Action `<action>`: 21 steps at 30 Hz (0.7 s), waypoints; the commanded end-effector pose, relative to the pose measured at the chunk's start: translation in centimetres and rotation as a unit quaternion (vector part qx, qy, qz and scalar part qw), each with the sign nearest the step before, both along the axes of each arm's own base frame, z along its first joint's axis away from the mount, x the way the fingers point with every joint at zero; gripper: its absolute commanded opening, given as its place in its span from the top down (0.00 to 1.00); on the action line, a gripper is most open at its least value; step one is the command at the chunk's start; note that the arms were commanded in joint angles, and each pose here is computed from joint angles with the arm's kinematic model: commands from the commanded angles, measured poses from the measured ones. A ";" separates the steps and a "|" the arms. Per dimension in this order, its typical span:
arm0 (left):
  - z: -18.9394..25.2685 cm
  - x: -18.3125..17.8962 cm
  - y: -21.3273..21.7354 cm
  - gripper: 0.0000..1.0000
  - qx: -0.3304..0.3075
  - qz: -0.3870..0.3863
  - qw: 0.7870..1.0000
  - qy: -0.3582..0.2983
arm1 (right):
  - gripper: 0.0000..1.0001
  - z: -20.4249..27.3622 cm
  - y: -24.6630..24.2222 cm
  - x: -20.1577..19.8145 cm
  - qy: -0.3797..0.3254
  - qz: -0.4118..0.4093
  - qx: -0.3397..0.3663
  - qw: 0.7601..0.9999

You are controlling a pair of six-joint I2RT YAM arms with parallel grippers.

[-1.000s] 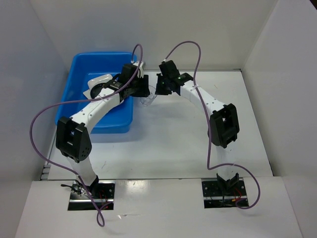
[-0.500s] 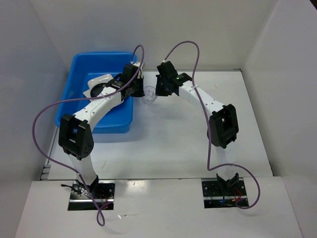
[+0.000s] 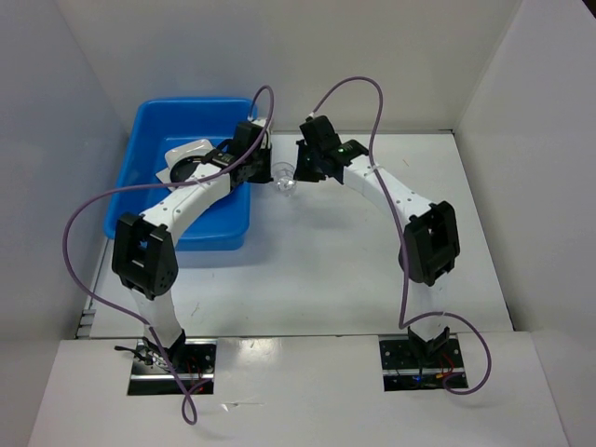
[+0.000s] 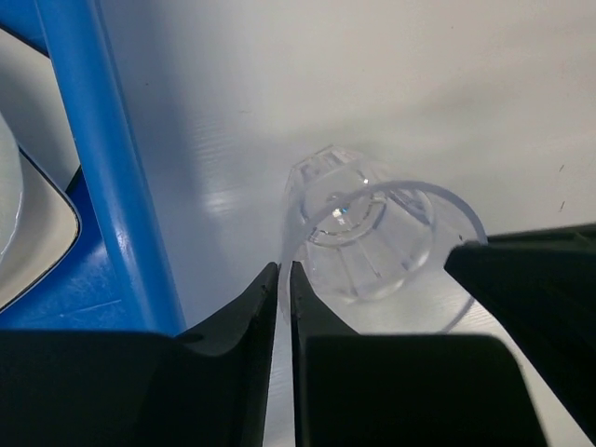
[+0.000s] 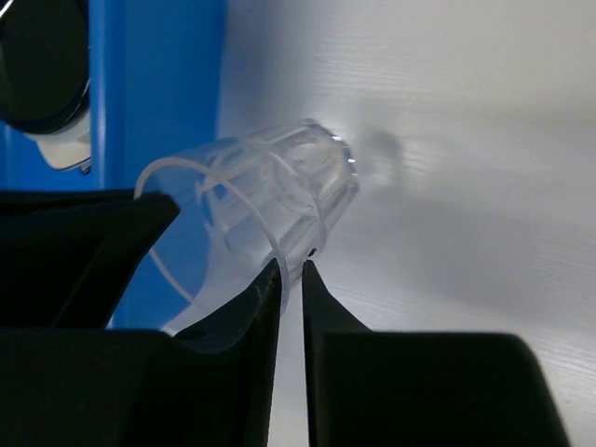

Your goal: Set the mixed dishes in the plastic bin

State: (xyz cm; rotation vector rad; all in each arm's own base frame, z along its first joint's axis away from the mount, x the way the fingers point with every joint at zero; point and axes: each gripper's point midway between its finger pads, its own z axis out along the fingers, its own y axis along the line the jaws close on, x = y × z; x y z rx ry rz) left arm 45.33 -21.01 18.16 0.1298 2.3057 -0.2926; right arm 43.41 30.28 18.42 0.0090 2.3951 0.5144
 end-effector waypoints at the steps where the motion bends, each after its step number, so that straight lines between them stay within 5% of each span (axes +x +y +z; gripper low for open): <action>1: 0.2 1.3 -0.6 1.00 0.003 -0.005 1.000 -0.019 | 0.83 8.1 3.6 -2.2 -0.069 0.061 0.100 0.991; 8: -0.1 1.6 -0.6 1.00 -0.004 0.008 1.000 -0.017 | 0.52 10.1 4.0 -3.8 -0.085 0.096 0.131 0.983; 11: 1.0 2.3 -0.4 1.00 -0.002 0.019 0.999 -0.034 | 0.47 11.4 3.3 -4.5 -0.100 0.096 0.132 0.982; 16: 8.6 5.2 1.0 1.00 -0.047 0.040 0.993 -0.103 | 0.39 13.1 -0.1 -4.9 -0.127 0.054 0.121 0.983; 21: 17.0 8.2 7.8 1.00 -0.063 0.116 0.974 -0.183 | 0.39 12.9 -3.9 -5.9 -0.133 0.018 0.110 0.985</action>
